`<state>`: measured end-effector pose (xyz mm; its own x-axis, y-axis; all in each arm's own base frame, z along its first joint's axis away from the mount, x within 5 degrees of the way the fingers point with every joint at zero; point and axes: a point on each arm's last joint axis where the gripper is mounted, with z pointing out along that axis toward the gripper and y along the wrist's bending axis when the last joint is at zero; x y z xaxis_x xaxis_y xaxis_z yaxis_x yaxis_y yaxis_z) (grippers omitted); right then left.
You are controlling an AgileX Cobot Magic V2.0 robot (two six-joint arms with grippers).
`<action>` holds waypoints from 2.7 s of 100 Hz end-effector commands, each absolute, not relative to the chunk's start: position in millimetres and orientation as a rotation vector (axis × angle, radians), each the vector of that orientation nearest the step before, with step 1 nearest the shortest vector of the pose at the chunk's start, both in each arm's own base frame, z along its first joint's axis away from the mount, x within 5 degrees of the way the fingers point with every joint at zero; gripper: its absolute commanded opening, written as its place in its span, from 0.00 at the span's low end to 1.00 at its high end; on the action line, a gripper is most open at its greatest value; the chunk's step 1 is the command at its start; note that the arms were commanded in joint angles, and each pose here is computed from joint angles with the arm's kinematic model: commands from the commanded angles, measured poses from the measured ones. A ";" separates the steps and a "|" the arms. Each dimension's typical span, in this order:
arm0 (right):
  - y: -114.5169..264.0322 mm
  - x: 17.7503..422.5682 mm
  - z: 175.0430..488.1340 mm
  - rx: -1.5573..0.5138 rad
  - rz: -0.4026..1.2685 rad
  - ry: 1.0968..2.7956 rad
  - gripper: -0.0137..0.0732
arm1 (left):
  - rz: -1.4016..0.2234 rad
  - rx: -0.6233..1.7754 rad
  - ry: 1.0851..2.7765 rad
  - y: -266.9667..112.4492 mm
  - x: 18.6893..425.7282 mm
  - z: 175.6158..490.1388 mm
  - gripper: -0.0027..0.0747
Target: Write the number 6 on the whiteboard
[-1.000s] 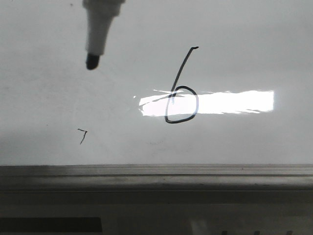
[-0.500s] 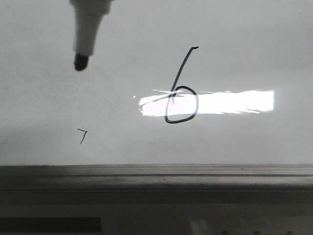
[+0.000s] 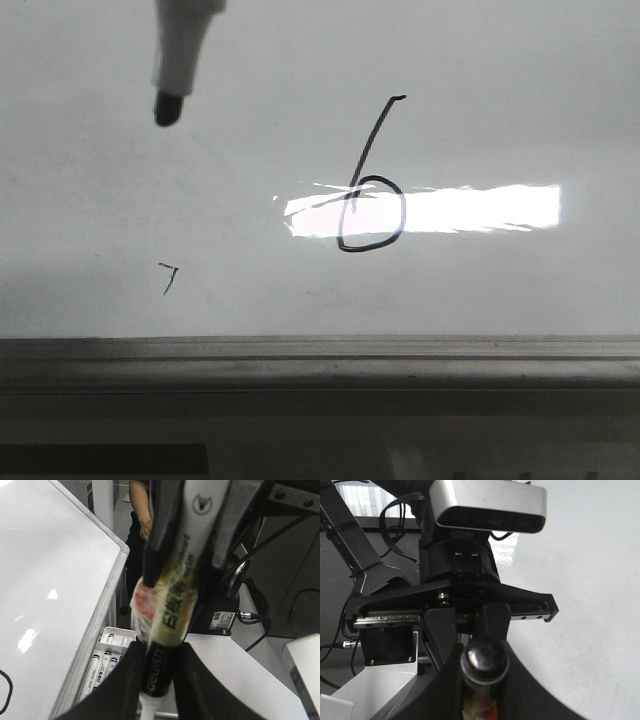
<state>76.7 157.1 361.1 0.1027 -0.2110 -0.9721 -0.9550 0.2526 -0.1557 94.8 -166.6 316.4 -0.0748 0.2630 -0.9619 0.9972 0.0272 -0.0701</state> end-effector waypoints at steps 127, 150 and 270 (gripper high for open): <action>161.7 83.0 372.6 -1.097 0.864 1.386 0.41 | -1.131 1.287 1.421 -167.7 96.8 331.9 0.01; 158.3 89.9 376.3 -1.015 0.807 1.387 0.82 | -1.136 1.292 1.416 -167.5 95.9 332.3 0.01; 83.3 43.3 423.4 -0.764 0.851 1.116 0.08 | -0.802 0.388 1.956 -143.4 157.1 287.1 0.01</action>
